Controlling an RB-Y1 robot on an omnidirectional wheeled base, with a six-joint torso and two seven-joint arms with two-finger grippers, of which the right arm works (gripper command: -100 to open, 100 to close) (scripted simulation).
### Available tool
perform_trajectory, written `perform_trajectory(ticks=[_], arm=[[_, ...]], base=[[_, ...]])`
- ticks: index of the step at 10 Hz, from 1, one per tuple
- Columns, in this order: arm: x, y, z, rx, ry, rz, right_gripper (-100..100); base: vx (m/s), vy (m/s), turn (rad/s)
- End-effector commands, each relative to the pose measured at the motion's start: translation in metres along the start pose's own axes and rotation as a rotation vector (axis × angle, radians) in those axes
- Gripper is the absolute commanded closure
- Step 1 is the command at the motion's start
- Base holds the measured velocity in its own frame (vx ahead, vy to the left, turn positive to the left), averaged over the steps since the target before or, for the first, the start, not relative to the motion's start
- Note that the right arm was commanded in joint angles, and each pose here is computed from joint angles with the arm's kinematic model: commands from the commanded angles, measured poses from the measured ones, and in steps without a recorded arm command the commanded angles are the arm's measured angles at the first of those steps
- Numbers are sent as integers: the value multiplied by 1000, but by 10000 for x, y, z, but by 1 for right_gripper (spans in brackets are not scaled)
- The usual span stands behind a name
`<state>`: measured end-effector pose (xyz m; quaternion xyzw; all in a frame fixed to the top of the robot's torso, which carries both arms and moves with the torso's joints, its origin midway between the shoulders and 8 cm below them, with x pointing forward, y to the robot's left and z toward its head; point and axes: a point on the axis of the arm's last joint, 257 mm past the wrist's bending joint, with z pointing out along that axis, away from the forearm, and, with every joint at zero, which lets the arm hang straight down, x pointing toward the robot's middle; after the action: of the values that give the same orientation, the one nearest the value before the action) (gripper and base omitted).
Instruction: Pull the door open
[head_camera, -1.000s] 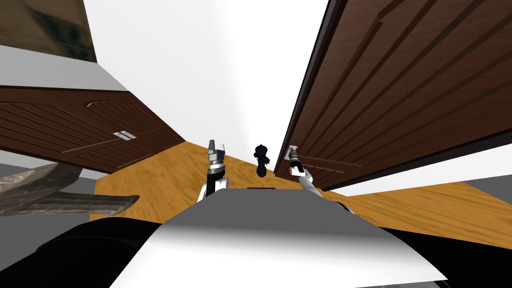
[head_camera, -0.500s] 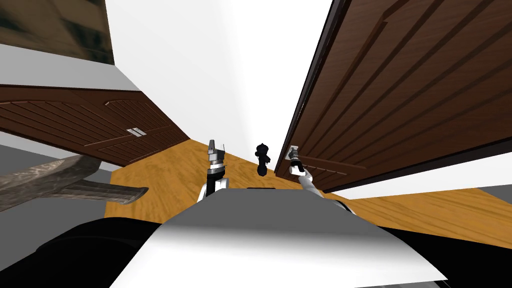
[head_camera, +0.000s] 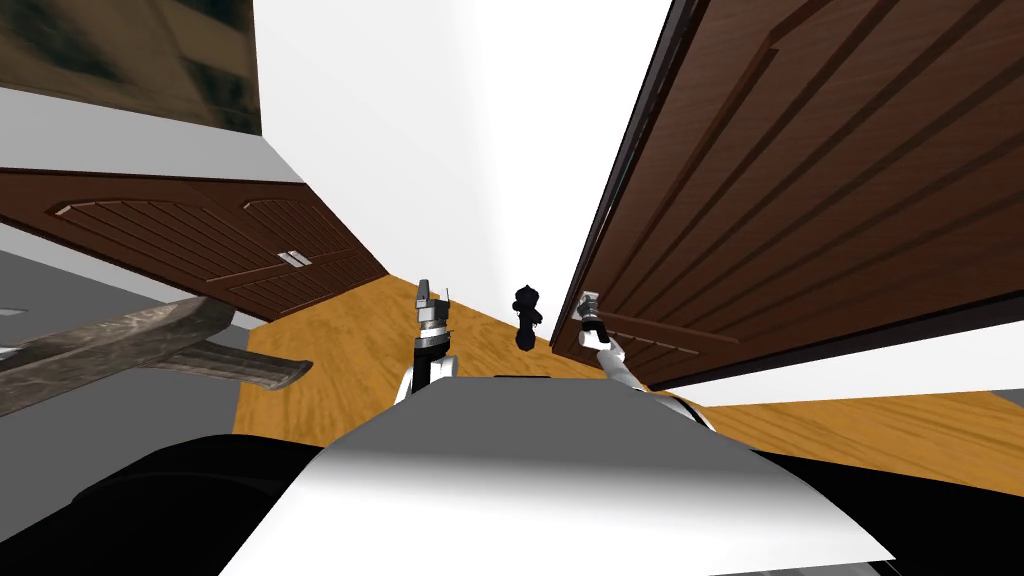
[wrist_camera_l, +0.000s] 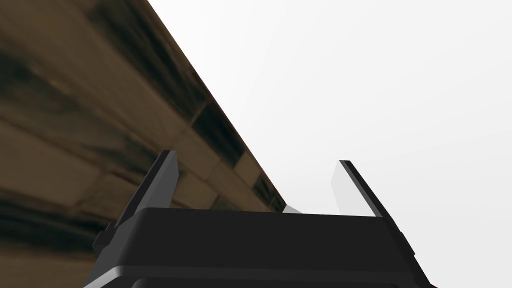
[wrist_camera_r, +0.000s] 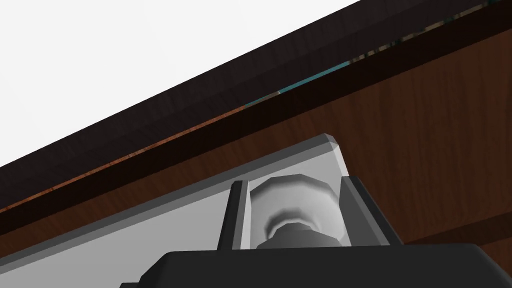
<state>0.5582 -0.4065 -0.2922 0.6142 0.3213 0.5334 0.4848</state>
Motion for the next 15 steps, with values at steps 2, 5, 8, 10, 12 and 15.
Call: perform_trajectory(ticks=[2, 5, 8, 10, 12, 15], arm=[[-67, -6, -7, -1, -19, 100, 100], [-96, 6, 5, -5, -29, 165, 100], [-154, 29, 27, -16, -47, 287, 100], [-183, 40, 38, -21, -56, 347, 100], [-241, 61, 58, -34, -73, 450, 100], [-294, 80, 76, -47, -89, 564, 100]], base=[[-46, -13, 57], [-43, -14, 57], [-59, -27, 88], [-44, -11, 58], [-55, -24, 100], [-59, -22, 73]])
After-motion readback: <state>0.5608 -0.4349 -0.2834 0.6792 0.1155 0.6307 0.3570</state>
